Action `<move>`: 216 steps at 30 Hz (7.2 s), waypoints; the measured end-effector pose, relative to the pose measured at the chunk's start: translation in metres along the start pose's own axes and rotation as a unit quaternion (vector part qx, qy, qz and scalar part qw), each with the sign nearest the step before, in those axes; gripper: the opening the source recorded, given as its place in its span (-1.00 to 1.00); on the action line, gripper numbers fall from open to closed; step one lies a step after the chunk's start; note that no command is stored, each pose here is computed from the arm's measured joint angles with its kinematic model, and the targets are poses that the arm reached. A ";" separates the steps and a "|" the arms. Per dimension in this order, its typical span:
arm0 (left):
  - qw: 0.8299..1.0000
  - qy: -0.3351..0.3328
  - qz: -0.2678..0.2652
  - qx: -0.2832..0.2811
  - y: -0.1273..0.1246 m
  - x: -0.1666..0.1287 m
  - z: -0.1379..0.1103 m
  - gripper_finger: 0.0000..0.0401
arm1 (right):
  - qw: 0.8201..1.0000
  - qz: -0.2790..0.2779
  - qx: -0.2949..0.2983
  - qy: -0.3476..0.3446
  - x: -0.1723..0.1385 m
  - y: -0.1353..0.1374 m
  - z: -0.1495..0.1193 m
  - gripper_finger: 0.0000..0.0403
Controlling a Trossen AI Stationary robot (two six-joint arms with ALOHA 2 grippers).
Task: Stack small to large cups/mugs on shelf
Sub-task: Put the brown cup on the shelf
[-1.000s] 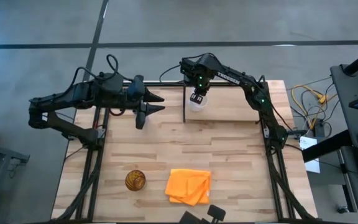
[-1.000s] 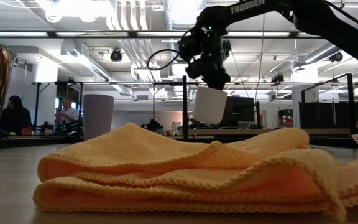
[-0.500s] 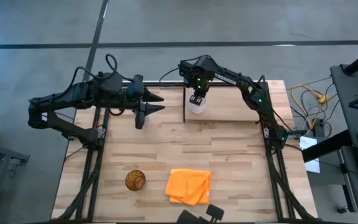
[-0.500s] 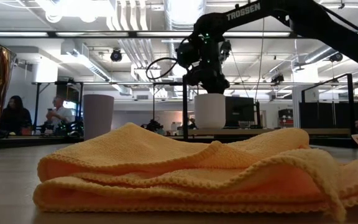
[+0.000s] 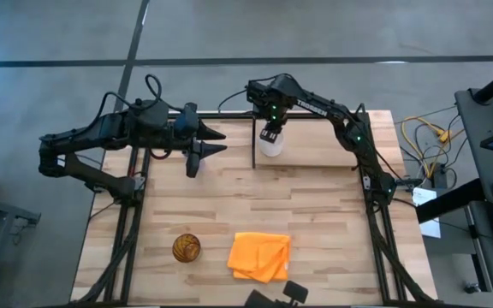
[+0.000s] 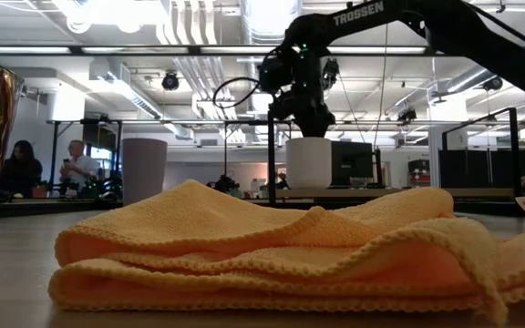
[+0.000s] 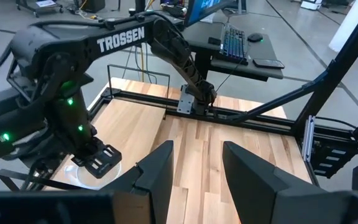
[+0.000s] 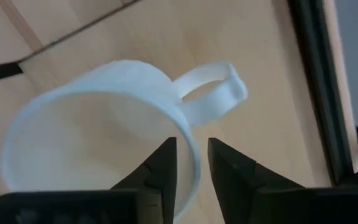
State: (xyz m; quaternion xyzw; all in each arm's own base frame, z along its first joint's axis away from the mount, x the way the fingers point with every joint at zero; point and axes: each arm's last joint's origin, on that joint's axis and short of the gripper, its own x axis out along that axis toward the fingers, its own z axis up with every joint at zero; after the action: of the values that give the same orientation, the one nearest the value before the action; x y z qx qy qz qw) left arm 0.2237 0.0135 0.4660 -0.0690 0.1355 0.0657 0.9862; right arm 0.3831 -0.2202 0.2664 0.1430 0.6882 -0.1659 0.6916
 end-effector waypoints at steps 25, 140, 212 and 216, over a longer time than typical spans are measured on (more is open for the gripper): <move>0.991 0.111 0.074 -0.013 0.006 -0.003 -0.023 -0.38 | 0.973 0.048 0.067 -0.214 -0.161 0.039 -0.093 -0.66; 0.887 0.436 0.067 -0.134 0.048 0.196 -0.159 -1.00 | 0.945 0.178 -0.105 -0.252 -0.218 0.200 -0.210 -0.69; 0.995 0.012 0.054 -0.088 0.019 -0.095 0.031 -0.64 | 0.973 0.036 -0.186 -0.128 0.002 0.254 -0.069 -0.69; 0.994 0.019 0.055 -0.087 0.020 -0.088 0.031 -0.64 | 0.974 0.039 -0.181 -0.132 0.003 0.251 -0.059 -0.69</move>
State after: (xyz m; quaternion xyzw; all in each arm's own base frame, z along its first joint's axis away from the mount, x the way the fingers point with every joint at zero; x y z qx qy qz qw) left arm 0.1444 0.0276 0.5176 -0.1486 0.1519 0.1303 0.9684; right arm 0.4367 0.0318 0.2548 0.0186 0.6035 -0.0291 0.7966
